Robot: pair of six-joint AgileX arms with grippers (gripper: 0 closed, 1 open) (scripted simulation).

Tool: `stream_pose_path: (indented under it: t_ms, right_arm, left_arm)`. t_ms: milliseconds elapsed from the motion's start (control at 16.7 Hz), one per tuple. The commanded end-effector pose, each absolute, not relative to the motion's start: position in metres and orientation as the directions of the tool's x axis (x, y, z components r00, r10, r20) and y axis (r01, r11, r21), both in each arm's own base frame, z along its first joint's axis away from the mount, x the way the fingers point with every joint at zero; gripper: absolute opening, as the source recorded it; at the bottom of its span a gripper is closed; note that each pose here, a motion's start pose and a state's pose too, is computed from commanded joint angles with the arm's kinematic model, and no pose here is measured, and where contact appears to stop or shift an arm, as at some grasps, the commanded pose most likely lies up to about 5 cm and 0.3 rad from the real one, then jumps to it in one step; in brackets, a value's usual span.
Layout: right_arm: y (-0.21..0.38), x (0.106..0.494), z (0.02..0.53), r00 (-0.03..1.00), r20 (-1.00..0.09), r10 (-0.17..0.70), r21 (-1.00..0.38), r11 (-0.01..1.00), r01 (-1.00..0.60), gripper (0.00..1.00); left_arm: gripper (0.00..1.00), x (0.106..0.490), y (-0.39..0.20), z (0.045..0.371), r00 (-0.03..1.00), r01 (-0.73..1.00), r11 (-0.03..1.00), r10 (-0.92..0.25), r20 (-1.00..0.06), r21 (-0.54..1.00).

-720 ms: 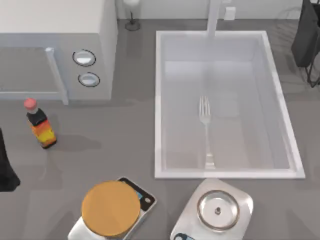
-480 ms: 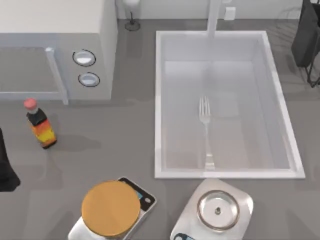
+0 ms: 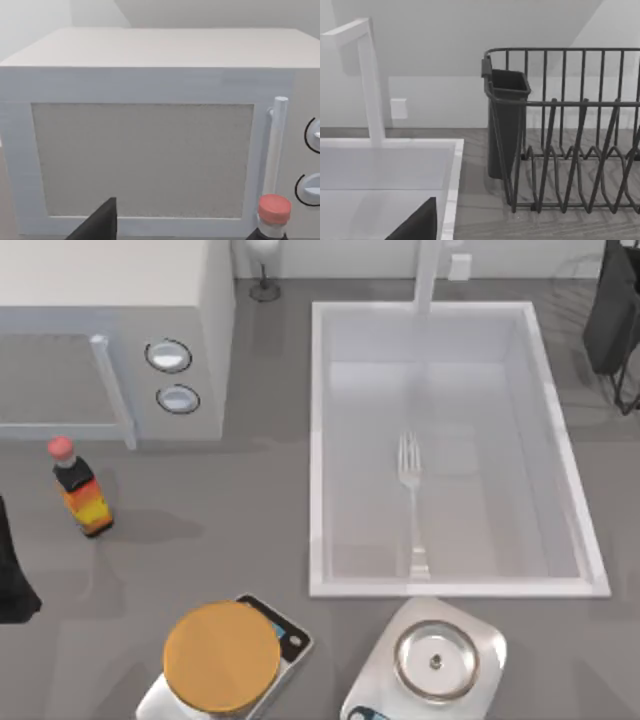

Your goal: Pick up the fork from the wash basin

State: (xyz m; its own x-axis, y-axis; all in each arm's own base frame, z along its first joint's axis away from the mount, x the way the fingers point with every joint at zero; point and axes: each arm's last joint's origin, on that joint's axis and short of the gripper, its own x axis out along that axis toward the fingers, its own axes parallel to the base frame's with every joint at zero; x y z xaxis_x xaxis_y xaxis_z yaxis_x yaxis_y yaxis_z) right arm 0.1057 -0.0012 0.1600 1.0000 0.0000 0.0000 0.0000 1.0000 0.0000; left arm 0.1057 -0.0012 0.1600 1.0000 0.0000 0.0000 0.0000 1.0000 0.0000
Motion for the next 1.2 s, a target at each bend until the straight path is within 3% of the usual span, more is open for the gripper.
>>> stream_pose_path:
  t_ms: [780,960,1200]
  right_arm:
    - [-0.001,0.106,0.161,1.000,-0.008,0.002,0.004,1.000,-0.002,1.00]
    - [0.001,0.107,0.175,0.997,-0.078,0.021,0.039,0.999,-0.018,1.00]
    - [0.007,0.117,0.214,0.965,-0.253,0.068,0.120,0.992,-0.039,1.00]
  left_arm:
    - [1.00,0.106,-0.001,0.160,1.000,0.000,1.000,0.000,0.000,0.000]
    - [1.00,0.106,-0.001,0.160,1.000,0.000,1.000,0.000,0.000,0.000]
    - [1.00,0.106,-0.001,0.160,1.000,0.000,1.000,0.000,0.000,0.000]
